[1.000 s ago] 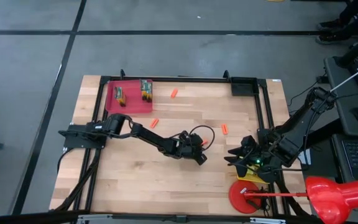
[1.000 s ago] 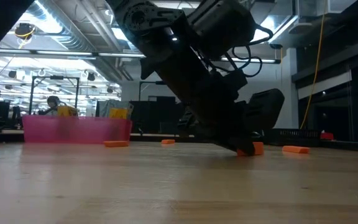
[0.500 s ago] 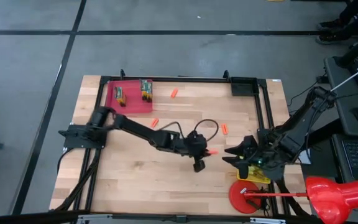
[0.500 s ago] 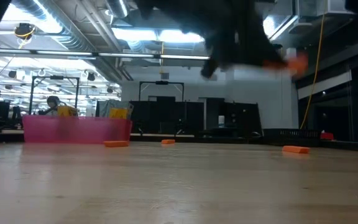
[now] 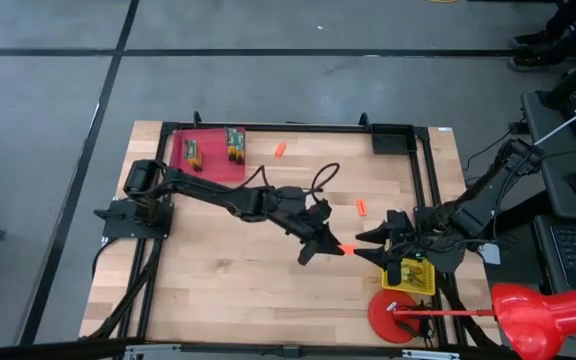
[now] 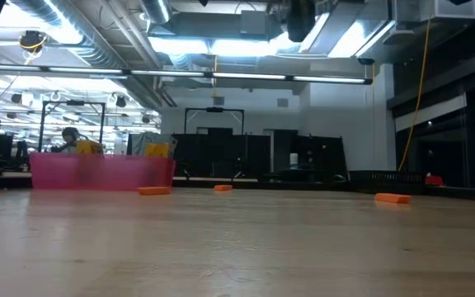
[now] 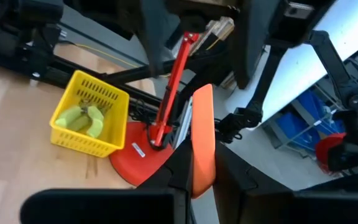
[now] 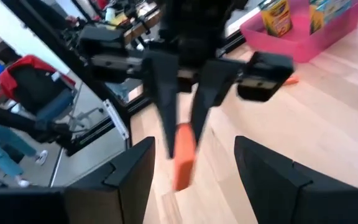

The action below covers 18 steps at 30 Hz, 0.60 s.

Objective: Pick & Place School Supplies
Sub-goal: Put the orange eraser into the black bin

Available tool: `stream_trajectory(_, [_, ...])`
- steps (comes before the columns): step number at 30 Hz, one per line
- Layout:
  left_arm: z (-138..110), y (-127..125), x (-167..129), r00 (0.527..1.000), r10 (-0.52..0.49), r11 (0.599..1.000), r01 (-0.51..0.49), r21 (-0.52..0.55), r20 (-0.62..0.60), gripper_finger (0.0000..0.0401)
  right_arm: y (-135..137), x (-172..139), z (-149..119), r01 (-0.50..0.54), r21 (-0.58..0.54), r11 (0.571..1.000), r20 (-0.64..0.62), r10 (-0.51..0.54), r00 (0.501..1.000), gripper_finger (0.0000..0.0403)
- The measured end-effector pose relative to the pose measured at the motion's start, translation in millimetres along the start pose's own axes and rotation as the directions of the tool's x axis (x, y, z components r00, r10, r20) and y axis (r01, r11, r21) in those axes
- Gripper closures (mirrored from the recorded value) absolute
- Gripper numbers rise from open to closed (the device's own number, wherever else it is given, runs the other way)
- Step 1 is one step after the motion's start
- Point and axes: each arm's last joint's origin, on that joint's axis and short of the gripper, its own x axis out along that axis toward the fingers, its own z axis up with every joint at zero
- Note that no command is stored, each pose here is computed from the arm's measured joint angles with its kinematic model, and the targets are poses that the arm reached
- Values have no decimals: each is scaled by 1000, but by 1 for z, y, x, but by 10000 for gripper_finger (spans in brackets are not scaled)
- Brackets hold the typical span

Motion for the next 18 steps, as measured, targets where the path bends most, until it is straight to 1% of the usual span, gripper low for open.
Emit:
stream_trajectory(4, [0, -3, 0, 1000, -2, 1000, 2, -7, 8, 373, -1, 2, 2, 17, 5, 1000, 18, -17, 1000, 178])
stream_trajectory(8, [1, -4, 0, 1000, 6, 1000, -6, -7, 23, 373, -1, 7, 1, 8, 8, 1000, -5, -8, 1000, 178])
stream_trajectory(14, [6, -5, -1, 998, -9, 1000, 10, -1, 66, 373, 0, 11, -1, 1, 11, 1000, -15, -1, 1000, 179])
stream_trajectory(18, [6, -4, -1, 997, 3, 1000, -2, -3, 75, 373, 1, 11, -1, 0, 13, 1000, -14, 0, 1000, 198])
